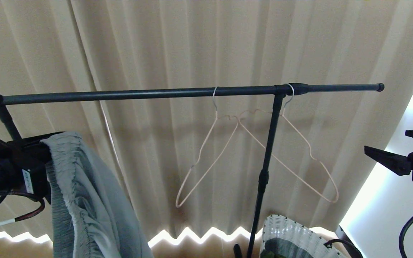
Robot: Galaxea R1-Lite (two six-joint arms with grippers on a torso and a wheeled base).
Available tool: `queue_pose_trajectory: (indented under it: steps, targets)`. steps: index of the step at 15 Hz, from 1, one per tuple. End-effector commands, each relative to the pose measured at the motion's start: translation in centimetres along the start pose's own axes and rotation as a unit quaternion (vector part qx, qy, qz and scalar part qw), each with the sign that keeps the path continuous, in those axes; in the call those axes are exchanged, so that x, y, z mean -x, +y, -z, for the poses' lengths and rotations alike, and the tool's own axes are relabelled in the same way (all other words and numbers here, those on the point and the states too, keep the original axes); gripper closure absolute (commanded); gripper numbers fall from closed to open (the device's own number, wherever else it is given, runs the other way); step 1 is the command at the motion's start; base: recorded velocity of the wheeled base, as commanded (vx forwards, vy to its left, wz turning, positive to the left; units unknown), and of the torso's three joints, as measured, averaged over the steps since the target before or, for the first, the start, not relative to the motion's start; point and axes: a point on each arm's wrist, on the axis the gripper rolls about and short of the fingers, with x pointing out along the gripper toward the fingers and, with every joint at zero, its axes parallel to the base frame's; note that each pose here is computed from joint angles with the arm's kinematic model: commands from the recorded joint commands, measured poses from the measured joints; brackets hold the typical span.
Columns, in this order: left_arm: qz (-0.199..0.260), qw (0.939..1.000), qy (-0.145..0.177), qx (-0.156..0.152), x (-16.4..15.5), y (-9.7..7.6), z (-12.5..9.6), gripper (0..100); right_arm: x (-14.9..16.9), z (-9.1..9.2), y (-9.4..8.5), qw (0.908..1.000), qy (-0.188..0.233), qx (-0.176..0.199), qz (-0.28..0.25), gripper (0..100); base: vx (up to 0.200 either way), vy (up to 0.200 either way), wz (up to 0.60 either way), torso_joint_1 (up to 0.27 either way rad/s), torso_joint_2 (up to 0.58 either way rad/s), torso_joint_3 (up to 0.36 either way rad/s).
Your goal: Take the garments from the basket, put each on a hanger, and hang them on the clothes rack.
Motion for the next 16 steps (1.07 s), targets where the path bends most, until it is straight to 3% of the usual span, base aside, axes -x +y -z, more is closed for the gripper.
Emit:
queue_pose_trajectory:
  steps: [1, 7, 13, 16]
  targets:
    - [0.000, 1.0000, 0.002, 0.000, -0.1, 0.0, 0.1, 100, -1.5, 0.2, 0.0, 0.9997, 0.021, -0.013, -0.008, 0, 0.000, 0.000, 0.00, 0.000, 0.00, 0.000]
    - [0.002, 0.9999, 0.010, -0.001, 0.1, -0.2, 0.7, 100, -4.6, -2.1, 2.7, 0.9934, 0.070, -0.019, -0.088, 0, 0.000, 0.000, 0.00, 0.000, 0.00, 0.000]
    - [0.002, 1.0000, 0.003, -0.001, 0.6, -0.2, 0.7, 100, -9.9, -0.6, 4.0, 0.9837, 0.140, -0.033, -0.108, 0, 0.000, 0.000, 0.00, 0.000, 0.00, 0.000]
    - [0.002, 1.0000, 0.004, -0.001, 0.8, -0.2, 0.9, 100, -11.6, -0.8, 4.7, 0.9808, 0.150, -0.050, -0.114, 0, 0.000, 0.000, 0.00, 0.000, 0.00, 0.000]
